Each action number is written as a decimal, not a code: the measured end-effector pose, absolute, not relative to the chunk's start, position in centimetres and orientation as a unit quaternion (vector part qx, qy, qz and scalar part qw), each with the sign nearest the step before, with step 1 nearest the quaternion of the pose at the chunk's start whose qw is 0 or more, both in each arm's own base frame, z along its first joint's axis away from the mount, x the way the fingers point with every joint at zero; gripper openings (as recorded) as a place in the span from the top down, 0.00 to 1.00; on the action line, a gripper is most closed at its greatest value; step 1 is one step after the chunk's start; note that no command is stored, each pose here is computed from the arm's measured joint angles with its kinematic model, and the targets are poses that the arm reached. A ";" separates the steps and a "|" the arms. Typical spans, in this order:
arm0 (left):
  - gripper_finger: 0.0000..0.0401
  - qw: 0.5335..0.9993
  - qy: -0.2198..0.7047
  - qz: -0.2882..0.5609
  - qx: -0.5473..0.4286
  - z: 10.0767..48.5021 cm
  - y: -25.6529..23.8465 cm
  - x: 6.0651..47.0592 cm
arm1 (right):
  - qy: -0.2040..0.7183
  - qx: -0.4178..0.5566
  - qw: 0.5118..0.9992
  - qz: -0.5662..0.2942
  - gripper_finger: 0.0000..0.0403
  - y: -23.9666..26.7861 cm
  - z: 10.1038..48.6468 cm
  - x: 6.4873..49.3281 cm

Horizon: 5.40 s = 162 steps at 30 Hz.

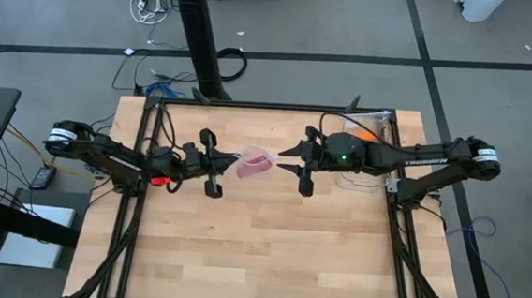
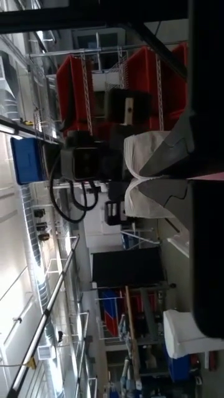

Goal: Roll bandage
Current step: Close the transparent zip bag

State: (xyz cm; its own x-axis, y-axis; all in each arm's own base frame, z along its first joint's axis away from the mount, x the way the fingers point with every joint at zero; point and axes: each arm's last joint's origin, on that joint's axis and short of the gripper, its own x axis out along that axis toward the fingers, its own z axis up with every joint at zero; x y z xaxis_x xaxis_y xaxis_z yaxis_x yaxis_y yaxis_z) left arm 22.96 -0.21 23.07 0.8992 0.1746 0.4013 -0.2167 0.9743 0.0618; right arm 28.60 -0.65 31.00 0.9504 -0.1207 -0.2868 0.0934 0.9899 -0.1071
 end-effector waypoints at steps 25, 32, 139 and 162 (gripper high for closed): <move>1.00 0.982 -0.114 0.130 0.075 21.6 0.3 23.6 | 0.126 -0.059 0.988 -0.069 1.00 -0.3 34.7 26.1; 0.99 0.983 -0.099 0.136 0.077 22.1 0.4 24.4 | 0.168 -0.068 0.980 -0.077 1.00 -0.2 34.3 26.8; 0.89 0.971 0.175 0.085 0.137 28.9 -0.1 33.3 | 0.252 -0.105 0.958 -0.085 1.00 0.7 29.9 30.3; 0.95 0.957 0.221 0.106 0.157 28.2 0.0 32.9 | 0.244 -0.105 0.960 -0.088 1.00 0.6 30.3 30.0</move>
State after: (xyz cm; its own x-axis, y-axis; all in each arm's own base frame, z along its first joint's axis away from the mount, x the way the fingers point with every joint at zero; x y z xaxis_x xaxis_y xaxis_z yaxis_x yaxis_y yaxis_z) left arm 32.87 0.03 28.21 0.8797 0.2719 -0.3901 -0.1335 0.9286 0.3463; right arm 30.01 0.61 30.27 0.8655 -0.2200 -0.4500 0.1178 0.9626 -0.2441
